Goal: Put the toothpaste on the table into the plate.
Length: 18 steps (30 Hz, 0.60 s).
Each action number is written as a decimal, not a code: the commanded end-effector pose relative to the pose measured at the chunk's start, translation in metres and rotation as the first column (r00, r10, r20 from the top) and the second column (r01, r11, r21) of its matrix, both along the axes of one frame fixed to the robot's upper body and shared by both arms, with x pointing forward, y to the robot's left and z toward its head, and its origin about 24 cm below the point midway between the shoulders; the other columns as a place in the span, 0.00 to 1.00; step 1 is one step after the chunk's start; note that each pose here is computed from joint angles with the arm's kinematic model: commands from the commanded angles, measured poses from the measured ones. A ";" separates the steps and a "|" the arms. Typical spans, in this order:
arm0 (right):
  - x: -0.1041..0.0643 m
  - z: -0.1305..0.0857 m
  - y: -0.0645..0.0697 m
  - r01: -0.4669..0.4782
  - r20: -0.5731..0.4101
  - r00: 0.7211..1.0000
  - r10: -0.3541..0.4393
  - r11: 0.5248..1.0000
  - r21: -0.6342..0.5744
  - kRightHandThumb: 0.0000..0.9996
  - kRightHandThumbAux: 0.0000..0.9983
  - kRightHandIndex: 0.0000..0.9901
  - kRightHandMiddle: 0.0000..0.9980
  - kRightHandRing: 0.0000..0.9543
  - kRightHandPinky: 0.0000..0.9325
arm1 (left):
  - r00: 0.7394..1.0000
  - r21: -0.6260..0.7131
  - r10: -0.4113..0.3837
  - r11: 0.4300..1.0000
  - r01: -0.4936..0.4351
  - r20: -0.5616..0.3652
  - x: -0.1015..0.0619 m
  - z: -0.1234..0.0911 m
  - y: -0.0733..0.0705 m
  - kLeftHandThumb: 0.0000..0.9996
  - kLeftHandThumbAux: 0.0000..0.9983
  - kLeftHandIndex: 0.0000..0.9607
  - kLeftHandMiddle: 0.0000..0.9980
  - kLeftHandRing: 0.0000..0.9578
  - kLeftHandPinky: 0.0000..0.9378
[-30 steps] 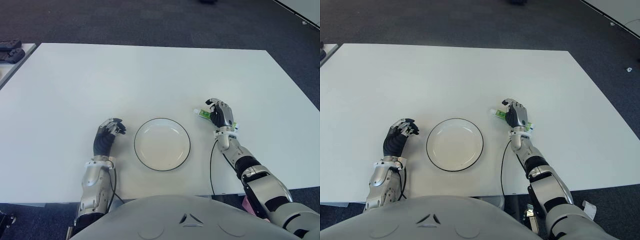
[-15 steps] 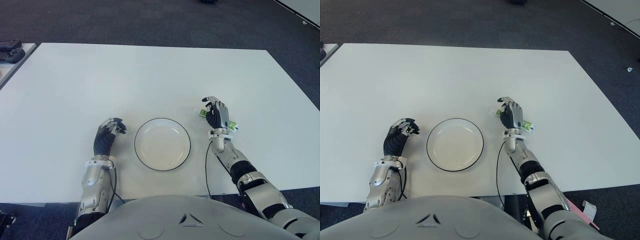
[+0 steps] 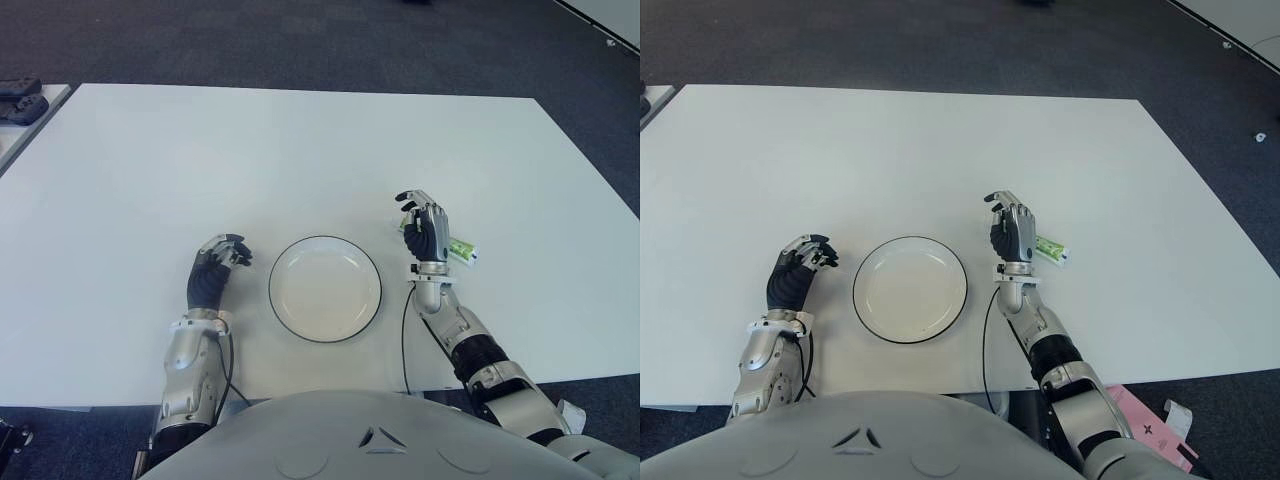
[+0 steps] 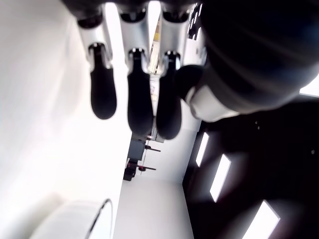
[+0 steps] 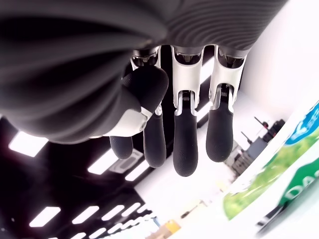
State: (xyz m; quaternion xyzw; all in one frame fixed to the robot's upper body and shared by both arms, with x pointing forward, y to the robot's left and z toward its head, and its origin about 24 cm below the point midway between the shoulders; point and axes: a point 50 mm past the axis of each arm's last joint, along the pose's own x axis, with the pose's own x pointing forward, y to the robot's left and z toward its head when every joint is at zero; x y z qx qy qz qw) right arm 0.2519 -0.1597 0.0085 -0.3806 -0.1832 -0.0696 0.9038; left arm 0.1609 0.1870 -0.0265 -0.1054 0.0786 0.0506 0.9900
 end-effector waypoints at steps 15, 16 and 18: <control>-0.027 0.038 -0.004 -0.206 -0.487 0.873 -0.008 0.900 -0.384 0.56 0.30 0.00 0.01 0.01 0.03 | 0.995 -0.017 -0.020 1.000 0.019 -0.098 -0.011 -0.016 -0.001 0.71 0.72 0.45 0.56 0.57 0.56; -0.027 0.038 -0.004 -0.209 -0.496 0.868 -0.016 0.895 -0.394 0.55 0.30 0.00 0.00 0.01 0.03 | 0.995 -0.018 -0.021 1.000 0.019 -0.099 -0.011 -0.016 -0.001 0.71 0.72 0.45 0.56 0.57 0.56; -0.028 0.039 -0.004 -0.211 -0.510 0.860 -0.029 0.889 -0.405 0.53 0.26 0.00 0.00 0.00 0.01 | 0.995 -0.019 -0.022 1.000 0.020 -0.100 -0.011 -0.016 -0.001 0.71 0.72 0.45 0.56 0.57 0.55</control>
